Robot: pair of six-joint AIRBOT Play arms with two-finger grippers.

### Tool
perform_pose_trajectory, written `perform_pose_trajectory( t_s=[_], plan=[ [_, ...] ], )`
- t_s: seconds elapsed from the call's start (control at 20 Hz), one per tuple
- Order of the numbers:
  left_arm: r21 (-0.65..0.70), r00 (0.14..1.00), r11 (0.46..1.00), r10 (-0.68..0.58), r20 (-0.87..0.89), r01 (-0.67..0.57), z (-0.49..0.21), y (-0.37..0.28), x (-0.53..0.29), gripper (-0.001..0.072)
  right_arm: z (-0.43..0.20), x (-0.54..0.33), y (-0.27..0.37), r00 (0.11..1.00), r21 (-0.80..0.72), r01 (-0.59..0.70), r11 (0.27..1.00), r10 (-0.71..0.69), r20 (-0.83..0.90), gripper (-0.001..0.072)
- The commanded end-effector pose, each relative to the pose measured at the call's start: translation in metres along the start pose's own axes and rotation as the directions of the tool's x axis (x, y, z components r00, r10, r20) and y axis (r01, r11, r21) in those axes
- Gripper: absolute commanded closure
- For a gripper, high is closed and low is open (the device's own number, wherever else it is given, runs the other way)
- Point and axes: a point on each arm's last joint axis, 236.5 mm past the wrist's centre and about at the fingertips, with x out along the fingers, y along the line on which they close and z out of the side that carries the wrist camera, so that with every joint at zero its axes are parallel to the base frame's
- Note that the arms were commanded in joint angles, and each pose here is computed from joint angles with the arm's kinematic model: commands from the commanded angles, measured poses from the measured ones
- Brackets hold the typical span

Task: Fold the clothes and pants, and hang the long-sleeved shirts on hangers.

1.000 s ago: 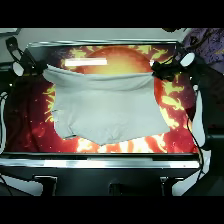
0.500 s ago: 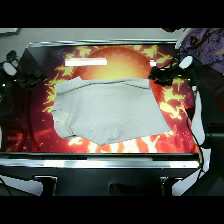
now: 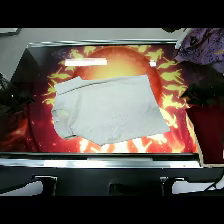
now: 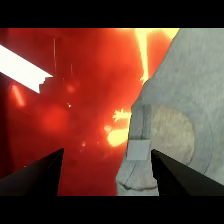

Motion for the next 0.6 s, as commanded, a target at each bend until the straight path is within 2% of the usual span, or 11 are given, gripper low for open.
perform_pose_trajectory(
  t_s=[0.0, 0.3, 0.55],
  plan=[
    [-0.002, 0.996, 1.0, 0.028, -0.081, -0.028, -0.033, 0.013, 0.014, 0.01, -0.065, 0.026, -0.038, 0.985, 0.112, -0.014, 0.994, 0.033, -0.168, 0.0216],
    [-0.003, 0.996, 1.0, 0.028, -0.085, -0.029, -0.034, 0.013, 0.015, 0.01, -0.107, 0.076, -0.048, 0.969, 0.174, -0.043, 0.984, 0.084, -0.235, 0.0216],
    [-0.004, 0.996, 1.0, 0.029, -0.085, -0.029, -0.034, 0.014, 0.015, 0.01, -0.112, 0.097, -0.038, 0.967, 0.205, -0.123, 0.971, 0.164, -0.193, 0.0217]
  ],
)
